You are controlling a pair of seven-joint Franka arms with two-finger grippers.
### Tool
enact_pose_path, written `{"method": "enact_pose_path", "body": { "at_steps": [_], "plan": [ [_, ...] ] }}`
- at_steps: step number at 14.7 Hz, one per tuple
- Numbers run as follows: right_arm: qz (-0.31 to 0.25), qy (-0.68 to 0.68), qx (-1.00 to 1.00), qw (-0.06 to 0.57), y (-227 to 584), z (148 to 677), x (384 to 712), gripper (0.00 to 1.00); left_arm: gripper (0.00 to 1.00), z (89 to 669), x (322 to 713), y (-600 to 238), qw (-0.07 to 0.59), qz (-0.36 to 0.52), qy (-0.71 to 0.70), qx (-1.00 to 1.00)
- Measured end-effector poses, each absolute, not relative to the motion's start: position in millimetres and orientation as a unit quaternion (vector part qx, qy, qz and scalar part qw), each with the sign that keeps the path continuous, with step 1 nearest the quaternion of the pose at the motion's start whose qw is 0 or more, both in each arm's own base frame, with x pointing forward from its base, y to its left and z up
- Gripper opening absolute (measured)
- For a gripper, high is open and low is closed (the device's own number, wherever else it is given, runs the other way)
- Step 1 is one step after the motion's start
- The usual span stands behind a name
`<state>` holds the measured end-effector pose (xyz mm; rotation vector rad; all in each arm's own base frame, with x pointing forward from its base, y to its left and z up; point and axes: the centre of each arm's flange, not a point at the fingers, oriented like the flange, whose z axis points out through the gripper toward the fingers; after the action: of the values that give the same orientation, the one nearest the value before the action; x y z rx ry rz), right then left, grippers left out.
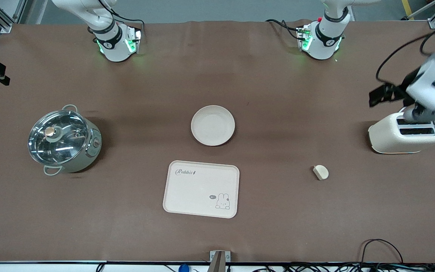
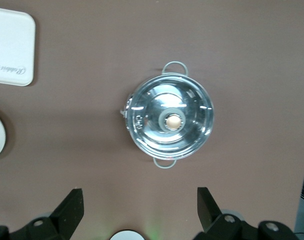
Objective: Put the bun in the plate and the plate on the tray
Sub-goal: 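Reach the left gripper to the bun while the right gripper moves toward the plate, then grasp the bun with the left gripper while the right gripper nears the plate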
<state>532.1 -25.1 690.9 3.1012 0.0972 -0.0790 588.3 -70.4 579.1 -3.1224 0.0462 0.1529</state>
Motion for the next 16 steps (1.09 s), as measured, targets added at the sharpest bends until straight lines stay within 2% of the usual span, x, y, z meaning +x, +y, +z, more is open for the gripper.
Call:
{"method": "enact_pose_path", "body": {
  "at_steps": [4,7,11,14,16],
  "plan": [
    [-0.063,0.018,0.998,-0.011,8.0,646.1,547.1,1.0,1.0,486.6,638.7,-74.2,-0.002,0.041,0.004,-0.999],
    [-0.09,0.025,0.995,-0.043,44.4,561.1,575.8,1.0,1.0,416.8,660.0,-70.6,-0.01,0.012,-0.014,-1.0],
    [-0.088,-0.001,0.99,-0.108,79.6,427.6,583.6,1.0,1.0,325.9,667.9,-52.5,-0.018,-0.003,-0.103,-0.995],
    [-0.082,-0.021,0.983,-0.166,129.1,371.4,576.5,1.0,1.0,275.5,665.9,-55.6,-0.022,-0.002,-0.163,-0.986],
    [-0.08,-0.022,0.981,-0.177,165.4,348.4,571.9,1.0,1.0,249.7,666.3,-59.5,-0.026,-0.004,-0.203,-0.979]
  ]
}}
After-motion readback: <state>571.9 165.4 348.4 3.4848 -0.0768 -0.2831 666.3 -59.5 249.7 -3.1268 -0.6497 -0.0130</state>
